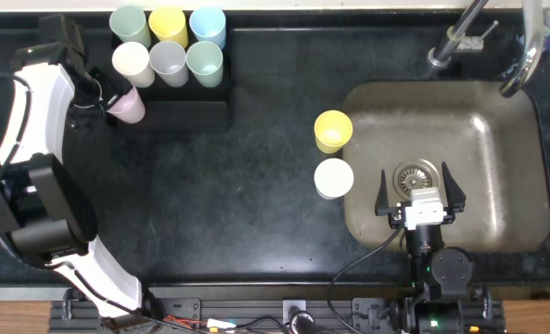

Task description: Store Cups

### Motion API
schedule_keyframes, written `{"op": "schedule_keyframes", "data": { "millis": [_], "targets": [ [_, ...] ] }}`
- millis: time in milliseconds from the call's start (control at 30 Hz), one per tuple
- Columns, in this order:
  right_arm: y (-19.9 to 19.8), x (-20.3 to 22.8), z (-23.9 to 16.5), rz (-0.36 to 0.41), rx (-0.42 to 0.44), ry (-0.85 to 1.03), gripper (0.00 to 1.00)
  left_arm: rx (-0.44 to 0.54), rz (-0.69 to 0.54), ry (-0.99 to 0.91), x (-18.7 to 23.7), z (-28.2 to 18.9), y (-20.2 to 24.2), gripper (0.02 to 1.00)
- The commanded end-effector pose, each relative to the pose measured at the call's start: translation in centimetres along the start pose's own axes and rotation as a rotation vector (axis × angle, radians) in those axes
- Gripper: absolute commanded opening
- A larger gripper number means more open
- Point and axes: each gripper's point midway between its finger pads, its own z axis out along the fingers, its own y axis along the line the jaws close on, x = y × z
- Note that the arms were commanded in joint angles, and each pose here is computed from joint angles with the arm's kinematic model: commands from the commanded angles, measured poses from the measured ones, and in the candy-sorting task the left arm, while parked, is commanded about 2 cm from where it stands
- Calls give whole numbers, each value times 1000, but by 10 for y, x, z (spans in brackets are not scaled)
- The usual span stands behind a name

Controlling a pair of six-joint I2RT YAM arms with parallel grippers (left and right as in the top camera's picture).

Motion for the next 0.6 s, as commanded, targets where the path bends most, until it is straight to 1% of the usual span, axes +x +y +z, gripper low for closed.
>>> {"op": "schedule_keyframes", "data": {
  "millis": [33,133,200,267,333,433,500,600],
  "targets": [
    [1,3,0,4,4,-1,998,20,19,-48,-3,-32,4,1000],
    [1,3,0,4,4,-1,996,64,59,-107,-3,-68,2,1000],
    [1,3,0,4,4,-1,998,111,81,-164,-1,-98,-3,1000],
    [1,3,0,4,4,-1,996,192,112,-229,7,-134,-16,1000],
    [1,3,0,4,4,-1,998,282,168,-279,23,-169,-37,1000],
    [1,3,0,4,4,-1,998,400,303,-334,64,-213,-78,1000],
    [1,3,0,4,4,-1,993,469,392,-359,94,-231,-111,1000],
    [1,3,0,4,4,-1,998,527,474,-369,147,-236,-156,1000]
  ]
}}
